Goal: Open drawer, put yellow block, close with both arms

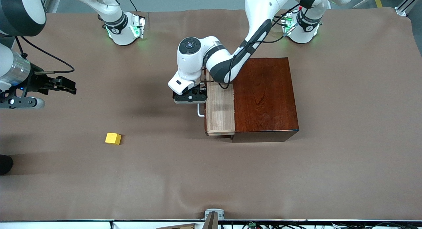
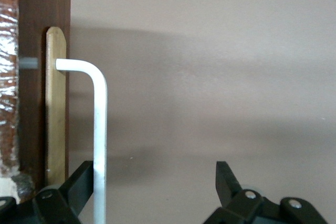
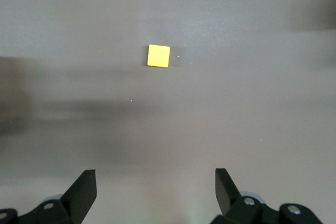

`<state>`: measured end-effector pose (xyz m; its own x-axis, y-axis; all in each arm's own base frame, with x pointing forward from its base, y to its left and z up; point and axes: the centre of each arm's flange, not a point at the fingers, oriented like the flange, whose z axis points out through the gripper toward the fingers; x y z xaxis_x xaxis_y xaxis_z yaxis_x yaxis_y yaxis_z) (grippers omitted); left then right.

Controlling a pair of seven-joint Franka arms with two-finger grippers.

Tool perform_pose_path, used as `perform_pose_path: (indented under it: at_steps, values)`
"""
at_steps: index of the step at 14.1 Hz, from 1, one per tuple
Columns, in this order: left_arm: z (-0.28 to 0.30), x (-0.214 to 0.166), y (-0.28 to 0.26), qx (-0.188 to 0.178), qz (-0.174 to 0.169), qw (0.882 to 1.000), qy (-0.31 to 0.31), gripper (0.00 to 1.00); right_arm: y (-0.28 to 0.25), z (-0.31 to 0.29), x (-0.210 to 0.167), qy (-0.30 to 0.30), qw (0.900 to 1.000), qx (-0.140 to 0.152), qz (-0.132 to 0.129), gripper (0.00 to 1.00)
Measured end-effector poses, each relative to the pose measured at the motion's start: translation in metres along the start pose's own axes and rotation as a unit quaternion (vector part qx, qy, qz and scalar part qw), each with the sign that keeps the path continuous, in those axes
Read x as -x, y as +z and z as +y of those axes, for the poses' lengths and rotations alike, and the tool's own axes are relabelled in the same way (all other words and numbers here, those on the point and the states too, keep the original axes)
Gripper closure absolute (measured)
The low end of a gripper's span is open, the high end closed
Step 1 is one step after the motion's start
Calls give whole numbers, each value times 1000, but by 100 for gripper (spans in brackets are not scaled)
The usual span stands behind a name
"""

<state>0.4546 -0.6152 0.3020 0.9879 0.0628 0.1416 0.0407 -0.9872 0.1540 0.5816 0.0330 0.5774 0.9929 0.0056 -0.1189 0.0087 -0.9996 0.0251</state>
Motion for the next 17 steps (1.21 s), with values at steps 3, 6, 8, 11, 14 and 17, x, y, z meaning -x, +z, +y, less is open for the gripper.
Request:
perform_pose_path:
  at_steps: [3,6,8,11,14,17]
  values:
    - [7,6,-1,13,2,1000,4,0,-1,1,-1,1,1000,0,4,0]
    - [9,7,-2,19,5,1000,6,0,4,-1,-6,0,1000,0,9,0]
    - [10,7,-2,22,6,1000,6,0,23,-2,-19,0,1000,0,-2,0]
    - [12,7,-4,31,10,999,6,0,62,-6,-47,-2,1000,1,-3,0]
    - [19,5,-15,46,14,999,4,0,102,-13,-71,-7,1000,2,-4,0]
    - [20,-8,-41,51,16,998,-13,0,121,-20,-83,-12,1000,2,-1,0]
